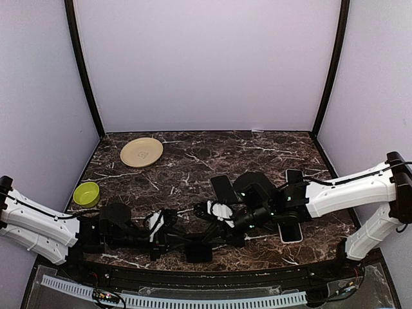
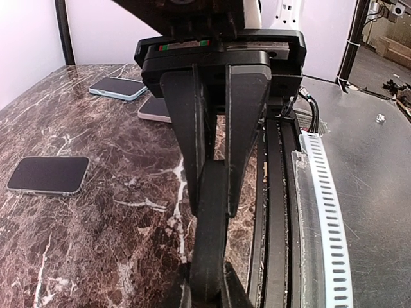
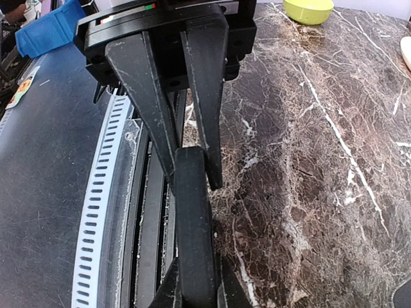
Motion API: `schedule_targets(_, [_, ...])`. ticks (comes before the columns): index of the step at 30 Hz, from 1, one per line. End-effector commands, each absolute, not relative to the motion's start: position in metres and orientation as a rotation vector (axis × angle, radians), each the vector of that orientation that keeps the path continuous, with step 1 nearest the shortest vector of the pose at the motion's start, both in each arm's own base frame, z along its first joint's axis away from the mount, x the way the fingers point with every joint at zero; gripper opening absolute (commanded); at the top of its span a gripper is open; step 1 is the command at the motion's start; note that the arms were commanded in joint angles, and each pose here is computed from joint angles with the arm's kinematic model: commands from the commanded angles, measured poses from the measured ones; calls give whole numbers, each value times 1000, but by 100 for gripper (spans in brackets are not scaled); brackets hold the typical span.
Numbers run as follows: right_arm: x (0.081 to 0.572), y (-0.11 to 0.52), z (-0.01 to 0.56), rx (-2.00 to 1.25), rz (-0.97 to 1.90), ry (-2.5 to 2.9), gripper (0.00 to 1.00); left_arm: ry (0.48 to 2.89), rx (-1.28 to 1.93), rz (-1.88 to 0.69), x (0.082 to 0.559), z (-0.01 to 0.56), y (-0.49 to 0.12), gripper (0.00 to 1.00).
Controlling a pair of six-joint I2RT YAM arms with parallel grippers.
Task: Put the phone into the phone case
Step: Press the phone with the phone case.
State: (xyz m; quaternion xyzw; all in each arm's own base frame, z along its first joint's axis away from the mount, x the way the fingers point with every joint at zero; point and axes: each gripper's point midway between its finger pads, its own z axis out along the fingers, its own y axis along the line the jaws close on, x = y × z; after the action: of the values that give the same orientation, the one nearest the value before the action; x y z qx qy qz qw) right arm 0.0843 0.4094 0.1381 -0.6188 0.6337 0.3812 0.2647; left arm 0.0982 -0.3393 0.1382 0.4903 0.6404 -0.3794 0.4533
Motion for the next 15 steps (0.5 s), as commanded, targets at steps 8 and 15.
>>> schedule_targets(8, [79,408,185,-1485,1193,1647,47,1431,1140,-1100,92,224,-359,0])
schedule_targets(15, [75,405,183,-1460,1232,1655,23,1374,1109,-1152,88,246,-359,0])
